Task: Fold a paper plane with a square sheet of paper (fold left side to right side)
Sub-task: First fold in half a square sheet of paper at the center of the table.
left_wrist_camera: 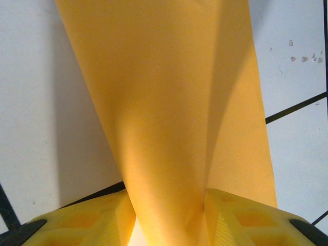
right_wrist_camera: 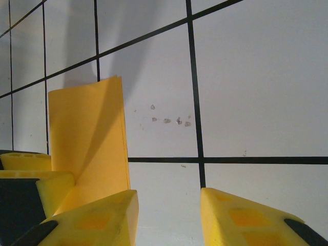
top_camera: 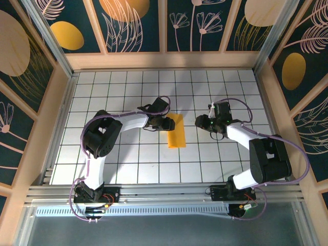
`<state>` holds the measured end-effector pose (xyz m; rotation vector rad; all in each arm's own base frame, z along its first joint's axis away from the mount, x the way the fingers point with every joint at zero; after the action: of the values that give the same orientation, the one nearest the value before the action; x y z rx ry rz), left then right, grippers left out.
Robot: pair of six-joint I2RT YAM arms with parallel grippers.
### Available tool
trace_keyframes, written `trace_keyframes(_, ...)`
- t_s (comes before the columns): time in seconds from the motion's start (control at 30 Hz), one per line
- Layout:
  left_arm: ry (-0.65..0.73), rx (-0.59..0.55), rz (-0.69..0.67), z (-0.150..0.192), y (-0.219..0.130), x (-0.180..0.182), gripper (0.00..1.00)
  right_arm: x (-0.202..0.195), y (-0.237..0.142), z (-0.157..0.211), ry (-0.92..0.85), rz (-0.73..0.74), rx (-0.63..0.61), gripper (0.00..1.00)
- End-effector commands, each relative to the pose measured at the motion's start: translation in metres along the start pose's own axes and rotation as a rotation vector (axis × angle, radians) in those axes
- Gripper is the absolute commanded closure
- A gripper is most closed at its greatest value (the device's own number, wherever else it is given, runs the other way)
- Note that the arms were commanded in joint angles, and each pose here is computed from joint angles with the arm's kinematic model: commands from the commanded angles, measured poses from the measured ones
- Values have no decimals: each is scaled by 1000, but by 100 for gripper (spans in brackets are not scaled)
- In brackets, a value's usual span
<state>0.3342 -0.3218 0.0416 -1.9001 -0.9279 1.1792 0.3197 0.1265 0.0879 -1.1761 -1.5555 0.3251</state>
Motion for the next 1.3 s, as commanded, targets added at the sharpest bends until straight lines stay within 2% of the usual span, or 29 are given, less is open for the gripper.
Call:
trace_keyframes(0.0,7,98,-79,31,37,26,58,-4,-1,4,-10,5,8,63)
trace_keyframes(0.4,14,106,-82,30,41,27,54,0,-2,4,-14,-20,12,63)
trace_keyframes(1.27,4,104,-114,35,38,33,55,1,-1,6,-15,-27,25,63)
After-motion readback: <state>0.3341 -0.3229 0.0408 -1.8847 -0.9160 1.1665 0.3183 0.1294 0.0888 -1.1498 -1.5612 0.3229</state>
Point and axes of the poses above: each hand's point on the last joint's axis, 136 mm out from that joint toward the fingers, its own y axis out along the fingers, its own x axis along the line the jaws close on, z = x × y, the point moved 3 cm from there along -y, back along the fingers, and after that the axes turned 7 degrees about y, right-handed, at the moved point
